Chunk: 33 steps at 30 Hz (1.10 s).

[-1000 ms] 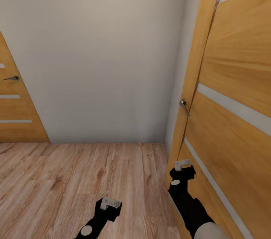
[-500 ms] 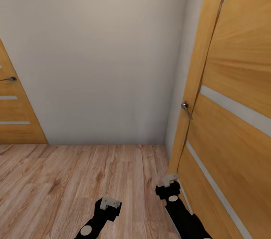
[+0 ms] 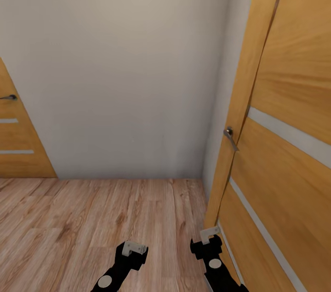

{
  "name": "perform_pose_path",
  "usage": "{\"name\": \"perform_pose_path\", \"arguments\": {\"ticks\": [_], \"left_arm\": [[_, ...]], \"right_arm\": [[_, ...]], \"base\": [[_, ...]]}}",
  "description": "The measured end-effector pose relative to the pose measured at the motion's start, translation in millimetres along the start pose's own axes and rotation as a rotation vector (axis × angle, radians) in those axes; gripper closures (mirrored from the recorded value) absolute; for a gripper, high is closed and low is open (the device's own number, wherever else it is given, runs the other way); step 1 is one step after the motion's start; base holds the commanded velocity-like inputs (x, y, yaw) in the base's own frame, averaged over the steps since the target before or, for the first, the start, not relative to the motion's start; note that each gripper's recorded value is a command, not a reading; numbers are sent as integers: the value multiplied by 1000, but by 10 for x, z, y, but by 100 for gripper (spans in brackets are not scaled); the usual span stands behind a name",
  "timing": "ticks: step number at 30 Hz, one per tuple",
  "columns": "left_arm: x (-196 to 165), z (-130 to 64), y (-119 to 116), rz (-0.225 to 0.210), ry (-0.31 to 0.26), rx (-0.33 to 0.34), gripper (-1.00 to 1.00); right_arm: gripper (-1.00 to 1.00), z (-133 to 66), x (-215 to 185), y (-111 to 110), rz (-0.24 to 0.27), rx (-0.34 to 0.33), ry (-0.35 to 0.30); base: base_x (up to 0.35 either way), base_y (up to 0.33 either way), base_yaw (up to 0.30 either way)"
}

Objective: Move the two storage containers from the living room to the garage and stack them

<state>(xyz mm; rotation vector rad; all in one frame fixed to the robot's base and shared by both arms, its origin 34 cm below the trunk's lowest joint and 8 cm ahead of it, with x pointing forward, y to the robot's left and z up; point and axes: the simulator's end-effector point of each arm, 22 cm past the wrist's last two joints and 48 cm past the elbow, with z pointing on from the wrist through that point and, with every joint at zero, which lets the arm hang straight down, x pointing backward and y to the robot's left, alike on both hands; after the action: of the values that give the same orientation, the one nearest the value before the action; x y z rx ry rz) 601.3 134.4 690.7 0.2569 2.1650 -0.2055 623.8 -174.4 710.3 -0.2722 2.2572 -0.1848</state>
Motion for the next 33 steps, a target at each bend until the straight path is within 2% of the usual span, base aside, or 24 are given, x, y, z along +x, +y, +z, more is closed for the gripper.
{"name": "perform_pose_path", "arguments": {"ticks": [14, 33], "left_arm": [[7, -3, -3, 5, 2, 1, -100], [10, -5, -9, 11, 3, 3, -100]], "right_arm": [[-100, -7, 10, 2, 3, 0, -4], [-100, -10, 9, 2, 3, 0, -4]], "base": [[117, 0, 0], [322, 0, 0]]}}
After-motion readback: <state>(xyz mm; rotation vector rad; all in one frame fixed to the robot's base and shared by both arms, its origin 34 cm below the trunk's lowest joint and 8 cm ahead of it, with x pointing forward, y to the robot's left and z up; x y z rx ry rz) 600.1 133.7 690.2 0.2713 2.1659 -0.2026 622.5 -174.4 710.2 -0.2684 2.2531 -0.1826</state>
